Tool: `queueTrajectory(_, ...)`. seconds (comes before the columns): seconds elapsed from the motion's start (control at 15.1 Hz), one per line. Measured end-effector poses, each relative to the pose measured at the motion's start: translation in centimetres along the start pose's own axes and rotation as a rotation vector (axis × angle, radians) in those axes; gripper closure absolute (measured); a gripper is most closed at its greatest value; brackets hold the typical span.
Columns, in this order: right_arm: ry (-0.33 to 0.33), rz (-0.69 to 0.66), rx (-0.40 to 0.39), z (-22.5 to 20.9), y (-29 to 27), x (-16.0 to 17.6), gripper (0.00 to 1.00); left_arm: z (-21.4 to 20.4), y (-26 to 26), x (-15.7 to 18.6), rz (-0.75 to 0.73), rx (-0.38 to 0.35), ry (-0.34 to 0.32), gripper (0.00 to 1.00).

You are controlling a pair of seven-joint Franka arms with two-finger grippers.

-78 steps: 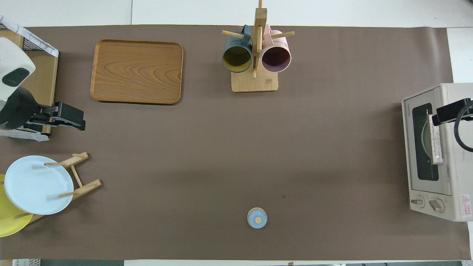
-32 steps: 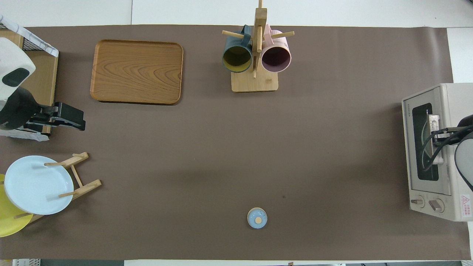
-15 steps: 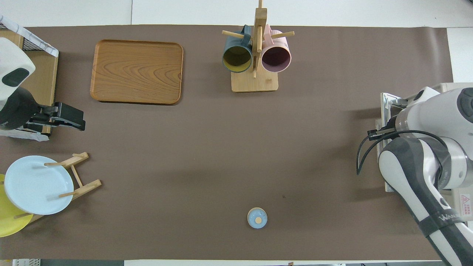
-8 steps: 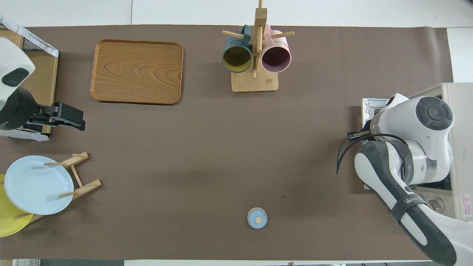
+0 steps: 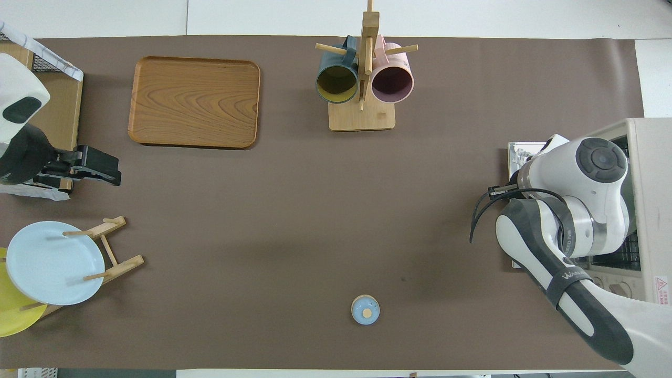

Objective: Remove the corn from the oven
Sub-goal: 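Grasp the green plate with the right gripper and pull it out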

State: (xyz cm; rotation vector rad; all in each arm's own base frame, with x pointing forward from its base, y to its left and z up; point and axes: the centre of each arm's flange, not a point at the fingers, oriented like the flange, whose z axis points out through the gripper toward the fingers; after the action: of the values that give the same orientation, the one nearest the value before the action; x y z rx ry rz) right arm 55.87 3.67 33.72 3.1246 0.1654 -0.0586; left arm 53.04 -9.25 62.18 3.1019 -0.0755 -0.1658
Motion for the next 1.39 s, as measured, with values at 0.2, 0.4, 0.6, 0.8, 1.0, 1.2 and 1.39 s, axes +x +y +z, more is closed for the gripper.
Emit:
queueTrajectory(0.2,-0.022,0.012,0.015,-3.2,-0.3,0.6,0.93,0.0,0.0,0.0,0.000,0.000,0.001,0.00)
queueTrajectory(0.4,-0.068,0.035,0.014,-5.3,1.2,-0.3,0.64,0.0,0.0,0.0,0.000,0.000,0.001,0.00)
queueTrajectory(0.6,-0.089,-0.004,-0.093,-6.9,2.7,-1.3,0.37,0.0,0.0,0.0,0.000,0.000,0.001,0.00)
queueTrajectory(0.8,-0.102,-0.016,-0.147,-6.7,3.9,-1.8,0.41,0.0,0.0,0.0,0.000,0.000,0.001,0.00)
queueTrajectory(1.0,-0.098,-0.030,-0.144,-5.2,6.0,-2.5,0.51,-0.1,0.0,0.1,-0.001,-0.001,0.007,0.00)
queueTrajectory(1.2,-0.103,-0.067,-0.162,-4.1,7.3,-3.3,0.58,-0.2,-0.1,0.3,-0.002,-0.003,0.026,0.00)
queueTrajectory(1.39,-0.085,-0.066,-0.164,-4.1,7.8,-3.4,0.59,-0.3,-0.1,0.4,-0.002,-0.004,0.036,0.00)
